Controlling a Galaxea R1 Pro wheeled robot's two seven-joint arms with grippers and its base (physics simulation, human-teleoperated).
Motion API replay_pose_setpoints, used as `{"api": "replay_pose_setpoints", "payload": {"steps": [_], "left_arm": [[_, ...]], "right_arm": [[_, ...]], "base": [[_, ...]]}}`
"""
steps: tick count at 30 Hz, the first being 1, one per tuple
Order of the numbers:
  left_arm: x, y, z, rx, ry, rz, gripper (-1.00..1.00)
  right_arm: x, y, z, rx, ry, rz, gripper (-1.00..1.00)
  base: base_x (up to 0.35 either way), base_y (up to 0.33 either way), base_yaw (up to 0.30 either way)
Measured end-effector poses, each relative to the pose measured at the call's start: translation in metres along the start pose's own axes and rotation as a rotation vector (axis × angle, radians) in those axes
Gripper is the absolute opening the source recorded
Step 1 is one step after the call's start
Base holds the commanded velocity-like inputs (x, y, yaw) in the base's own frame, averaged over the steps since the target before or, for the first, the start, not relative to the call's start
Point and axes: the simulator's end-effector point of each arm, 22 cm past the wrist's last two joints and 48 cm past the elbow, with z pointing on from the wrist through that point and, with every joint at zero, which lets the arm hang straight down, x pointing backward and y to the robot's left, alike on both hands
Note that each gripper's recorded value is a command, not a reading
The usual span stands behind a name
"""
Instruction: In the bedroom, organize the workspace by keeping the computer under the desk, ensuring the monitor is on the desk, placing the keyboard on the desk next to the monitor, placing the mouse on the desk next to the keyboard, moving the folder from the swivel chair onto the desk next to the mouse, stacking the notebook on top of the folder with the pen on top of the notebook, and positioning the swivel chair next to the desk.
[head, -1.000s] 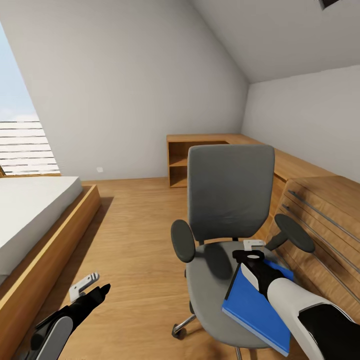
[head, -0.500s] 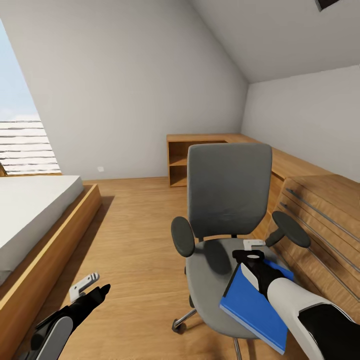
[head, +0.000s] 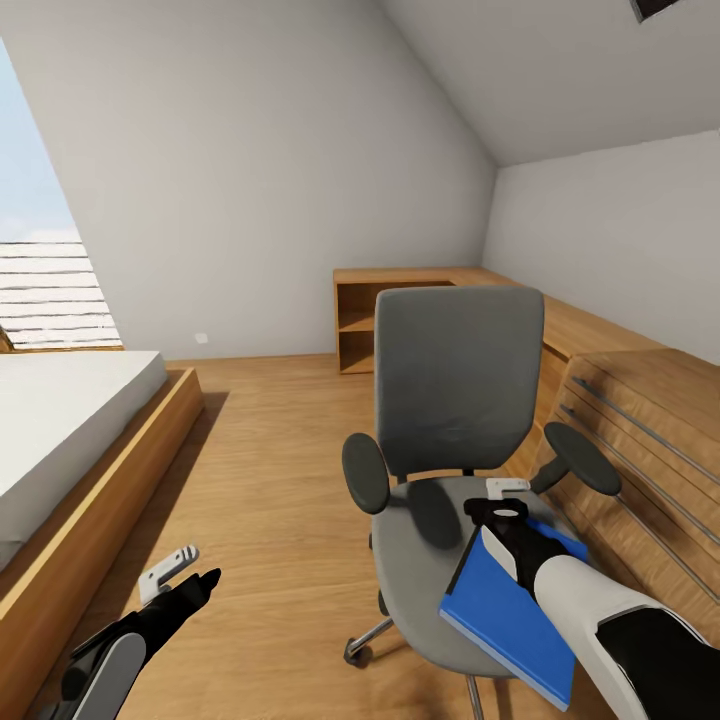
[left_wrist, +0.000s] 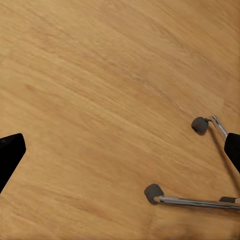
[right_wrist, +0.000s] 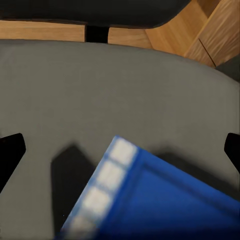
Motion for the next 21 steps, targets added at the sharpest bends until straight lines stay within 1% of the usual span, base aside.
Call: {"api": "replay_pose_setpoints", "payload": {"steps": [21], "left_arm": [[-0.007, -0.004, -0.006, 0.011, -0.017, -0.002, 1.0]], "right_arm": [[-0.015, -0.001, -0.007, 0.001, -0.029, 0.006, 1.0]], "base": [[0.0, 0.0, 0.0]]}}
